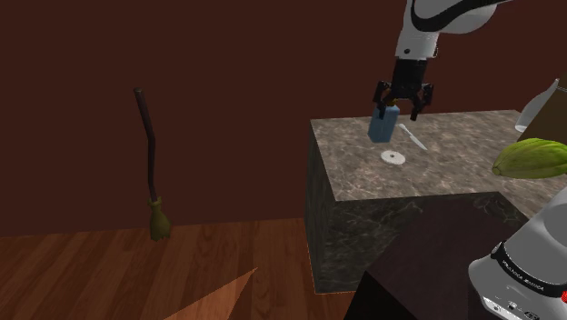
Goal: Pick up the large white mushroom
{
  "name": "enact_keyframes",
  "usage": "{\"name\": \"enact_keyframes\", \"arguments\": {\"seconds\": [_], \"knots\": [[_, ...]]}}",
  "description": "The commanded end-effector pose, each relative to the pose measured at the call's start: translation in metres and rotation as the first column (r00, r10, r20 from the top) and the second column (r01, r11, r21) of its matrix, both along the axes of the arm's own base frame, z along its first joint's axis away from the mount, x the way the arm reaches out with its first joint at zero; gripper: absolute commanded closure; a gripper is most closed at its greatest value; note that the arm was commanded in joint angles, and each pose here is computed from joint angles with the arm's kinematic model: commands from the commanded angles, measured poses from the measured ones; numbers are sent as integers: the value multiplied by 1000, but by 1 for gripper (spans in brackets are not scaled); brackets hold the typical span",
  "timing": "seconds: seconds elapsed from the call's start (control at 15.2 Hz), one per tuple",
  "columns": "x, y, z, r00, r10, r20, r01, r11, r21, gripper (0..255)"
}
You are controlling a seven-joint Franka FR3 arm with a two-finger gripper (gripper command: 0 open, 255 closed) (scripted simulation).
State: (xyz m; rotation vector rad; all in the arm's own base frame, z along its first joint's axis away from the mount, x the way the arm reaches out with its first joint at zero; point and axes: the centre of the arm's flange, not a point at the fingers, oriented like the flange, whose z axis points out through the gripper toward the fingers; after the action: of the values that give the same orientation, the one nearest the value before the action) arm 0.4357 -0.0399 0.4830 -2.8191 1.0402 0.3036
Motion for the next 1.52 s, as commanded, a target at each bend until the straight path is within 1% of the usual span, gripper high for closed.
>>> {"name": "enact_keyframes", "arguments": {"seconds": [0.0,0.13,0.2,0.33,0.46,0.53,0.66,0.73,0.86,1.06,1.25,1.45], "knots": [[22,-16,-15,995,-96,-24,96,995,11,0],[39,-34,-31,981,-186,-48,187,982,20,0],[46,-43,-39,971,-231,-60,233,972,23,0],[60,-63,-56,944,-318,-85,321,946,28,0],[72,-84,-73,909,-402,-110,408,913,32,0],[77,-94,-82,888,-443,-123,450,893,32,0],[85,-116,-100,841,-521,-148,530,847,32,0],[88,-127,-109,814,-558,-161,569,822,31,0],[93,-149,-127,756,-628,-186,643,766,27,0],[95,-183,-156,655,-722,-222,743,669,16,0],[91,-216,-185,542,-800,-256,828,561,1,0],[82,-247,-214,418,-862,-287,897,442,-19,0]]}}
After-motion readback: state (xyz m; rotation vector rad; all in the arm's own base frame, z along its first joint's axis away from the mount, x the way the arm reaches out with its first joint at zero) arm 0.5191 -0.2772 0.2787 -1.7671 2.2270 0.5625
